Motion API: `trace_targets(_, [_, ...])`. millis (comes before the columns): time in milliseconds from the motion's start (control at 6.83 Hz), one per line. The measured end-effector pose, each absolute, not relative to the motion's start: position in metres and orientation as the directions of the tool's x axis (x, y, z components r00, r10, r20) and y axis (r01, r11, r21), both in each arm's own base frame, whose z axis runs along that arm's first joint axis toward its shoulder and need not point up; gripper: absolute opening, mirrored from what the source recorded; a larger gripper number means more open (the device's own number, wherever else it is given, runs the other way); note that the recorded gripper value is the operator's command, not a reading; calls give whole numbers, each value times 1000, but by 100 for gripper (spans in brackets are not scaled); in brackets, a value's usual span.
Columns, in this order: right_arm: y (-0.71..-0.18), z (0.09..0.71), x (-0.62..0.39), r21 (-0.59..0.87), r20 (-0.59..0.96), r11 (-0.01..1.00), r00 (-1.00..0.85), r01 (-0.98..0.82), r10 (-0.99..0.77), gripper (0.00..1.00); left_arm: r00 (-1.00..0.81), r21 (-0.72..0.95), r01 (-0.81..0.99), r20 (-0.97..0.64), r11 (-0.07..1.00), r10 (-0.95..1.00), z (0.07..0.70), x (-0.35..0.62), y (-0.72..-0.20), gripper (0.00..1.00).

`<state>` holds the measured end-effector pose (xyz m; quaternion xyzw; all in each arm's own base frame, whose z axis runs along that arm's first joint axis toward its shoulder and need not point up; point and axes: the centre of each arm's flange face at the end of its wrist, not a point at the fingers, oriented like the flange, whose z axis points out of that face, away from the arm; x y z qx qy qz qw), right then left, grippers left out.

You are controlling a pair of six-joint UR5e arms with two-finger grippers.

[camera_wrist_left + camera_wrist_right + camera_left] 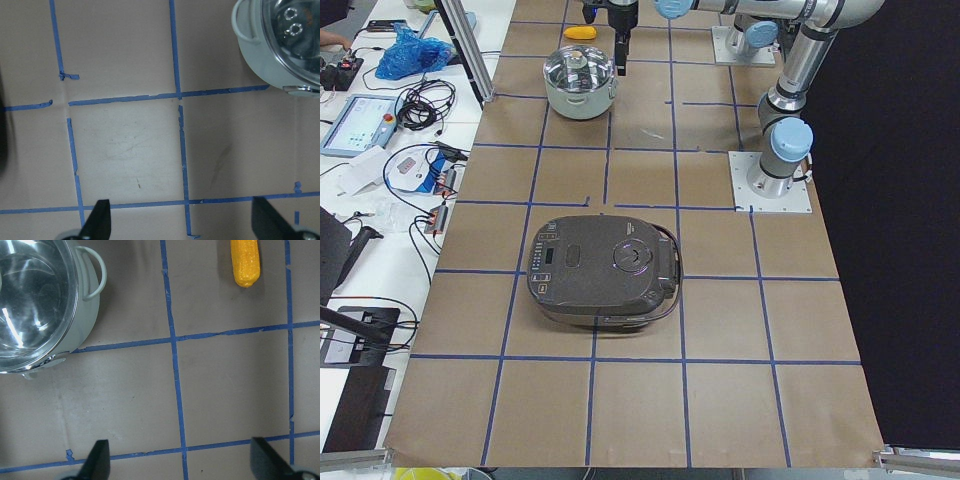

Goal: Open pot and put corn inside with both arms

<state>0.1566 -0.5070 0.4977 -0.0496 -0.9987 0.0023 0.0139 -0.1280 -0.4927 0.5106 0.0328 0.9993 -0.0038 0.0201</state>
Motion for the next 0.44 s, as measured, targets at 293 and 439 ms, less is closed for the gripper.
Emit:
trace_targets(293, [-507, 497, 157, -6, 27, 995, -995, 99, 99, 100, -997, -7, 67, -43, 998, 66, 511, -128, -491, 100])
trace_targets(439, [-507, 497, 157, -6, 27, 995, -995, 99, 99, 100, -997, -8, 68, -44, 998, 67, 511, -129, -491, 100])
